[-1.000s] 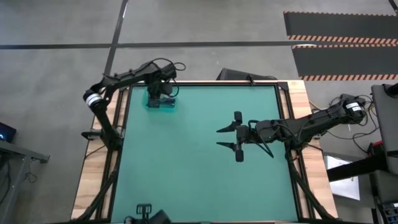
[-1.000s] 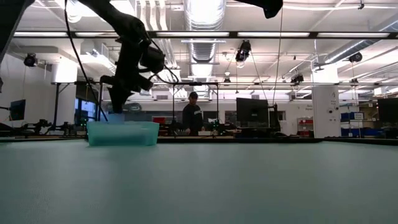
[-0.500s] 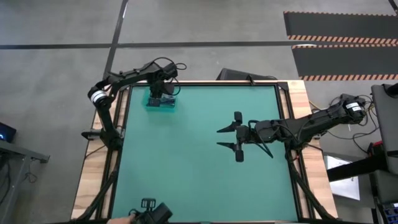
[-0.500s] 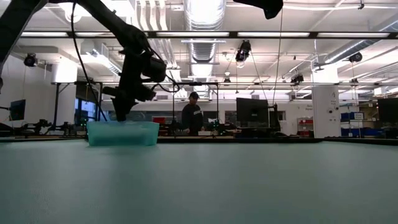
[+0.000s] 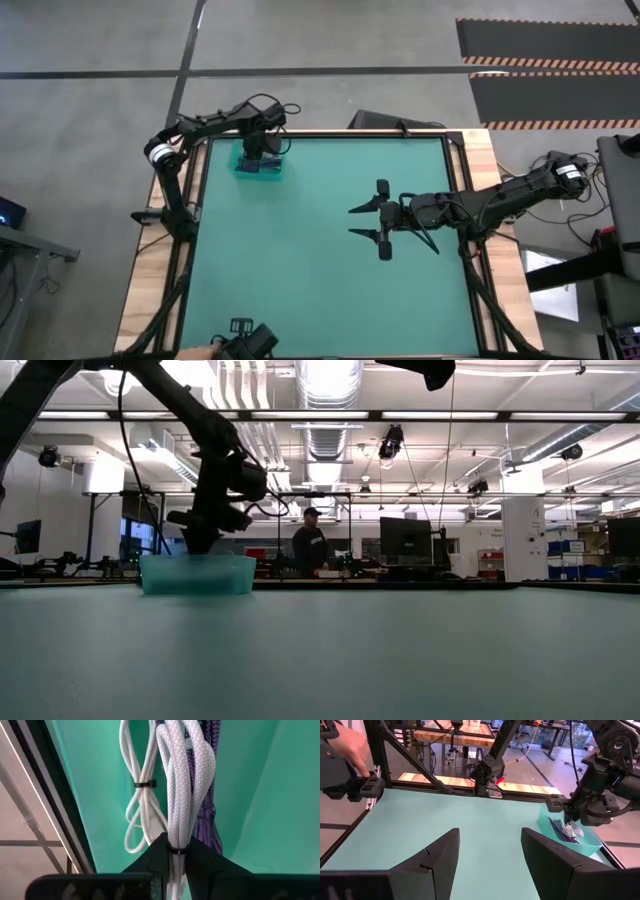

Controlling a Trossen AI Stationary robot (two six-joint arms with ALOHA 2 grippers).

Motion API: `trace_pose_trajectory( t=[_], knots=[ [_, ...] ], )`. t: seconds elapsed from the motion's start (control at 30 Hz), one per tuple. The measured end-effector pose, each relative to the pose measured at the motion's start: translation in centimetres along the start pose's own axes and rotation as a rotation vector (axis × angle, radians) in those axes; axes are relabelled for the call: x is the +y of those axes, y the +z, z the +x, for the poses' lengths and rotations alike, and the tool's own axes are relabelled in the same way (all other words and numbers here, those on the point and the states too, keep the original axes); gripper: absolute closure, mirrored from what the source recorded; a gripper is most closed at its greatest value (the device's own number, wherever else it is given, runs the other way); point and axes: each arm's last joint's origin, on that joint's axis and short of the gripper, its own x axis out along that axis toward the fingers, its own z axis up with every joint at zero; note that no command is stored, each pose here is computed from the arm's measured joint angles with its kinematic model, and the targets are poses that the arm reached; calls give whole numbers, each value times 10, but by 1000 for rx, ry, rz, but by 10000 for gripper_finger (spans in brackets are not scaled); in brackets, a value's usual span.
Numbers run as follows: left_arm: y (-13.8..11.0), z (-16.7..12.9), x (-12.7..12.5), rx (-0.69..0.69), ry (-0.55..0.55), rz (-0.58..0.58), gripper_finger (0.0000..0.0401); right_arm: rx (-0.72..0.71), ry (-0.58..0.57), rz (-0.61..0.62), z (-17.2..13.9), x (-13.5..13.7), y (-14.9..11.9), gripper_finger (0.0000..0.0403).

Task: Pick and place USB-C Cables
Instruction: Put the white USB cable into the blue bin, then return to Home Position

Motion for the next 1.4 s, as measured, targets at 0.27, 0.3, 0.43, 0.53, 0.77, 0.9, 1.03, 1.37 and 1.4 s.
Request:
trace_pose_trajectory(
  t=[0.27,0.3,0.43,0.53,0.77,0.9,1.03,1.37,1.4],
  knots=[
    [-1,12,-5,6,-7,18,373,0,0,-2,0,0,0,197],
    [-1,13,-6,9,-10,19,373,0,0,-2,0,0,0,197],
    [-1,14,-6,8,-8,15,373,0,0,-3,0,0,0,197],
    [-1,14,-6,8,-7,15,372,0,0,-2,0,0,0,197],
    [-1,14,-6,10,-5,7,349,0,0,0,0,0,0,197],
    [-1,14,-6,13,-2,6,323,1,0,-6,0,0,0,197],
    [-1,13,-6,14,2,-20,306,9,0,-16,0,0,-1,197],
    [-4,-2,-9,5,45,-44,300,26,-2,-43,0,0,-2,197],
    [-4,-5,-11,-1,52,-45,300,27,-2,-46,0,0,-3,197]
  ],
)
